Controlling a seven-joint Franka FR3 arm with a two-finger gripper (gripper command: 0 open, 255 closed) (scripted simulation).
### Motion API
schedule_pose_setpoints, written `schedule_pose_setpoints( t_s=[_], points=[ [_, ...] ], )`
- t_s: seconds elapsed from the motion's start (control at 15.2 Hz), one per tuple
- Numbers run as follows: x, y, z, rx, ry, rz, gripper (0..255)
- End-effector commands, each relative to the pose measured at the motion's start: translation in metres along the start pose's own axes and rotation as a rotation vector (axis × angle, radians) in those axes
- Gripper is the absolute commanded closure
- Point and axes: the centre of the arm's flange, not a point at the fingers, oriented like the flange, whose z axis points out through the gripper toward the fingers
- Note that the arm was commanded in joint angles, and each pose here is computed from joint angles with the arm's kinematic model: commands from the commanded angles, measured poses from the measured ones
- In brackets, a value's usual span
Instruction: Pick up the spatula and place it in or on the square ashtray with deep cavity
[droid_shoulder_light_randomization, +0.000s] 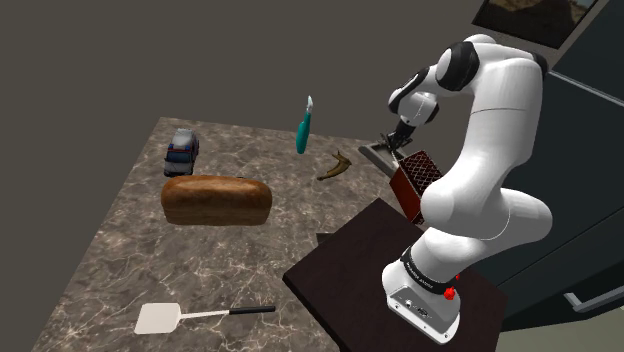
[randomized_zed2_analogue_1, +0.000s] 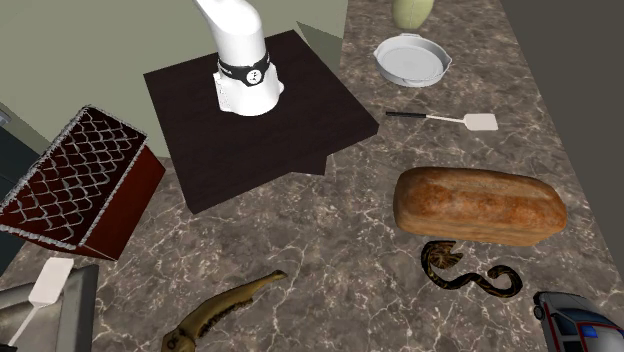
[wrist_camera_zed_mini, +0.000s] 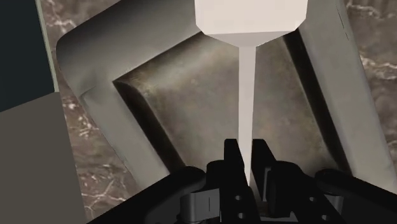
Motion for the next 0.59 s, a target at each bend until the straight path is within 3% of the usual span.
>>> schedule_pose_setpoints(
  t_s=[0.0, 0.4, 0.46, 0.53],
  points=[
    [-0.0002, -0.0002, 0.0045, 0.000, 0.001, 0.000, 255],
    [-0.0001, -0.0002, 0.0045, 0.000, 0.001, 0.000, 255],
    [-0.0001, -0.0002, 0.0045, 0.000, 0.001, 0.000, 0],
    [-0.0001, -0.0002, 0.0045, 0.000, 0.001, 0.000, 0]
  ],
)
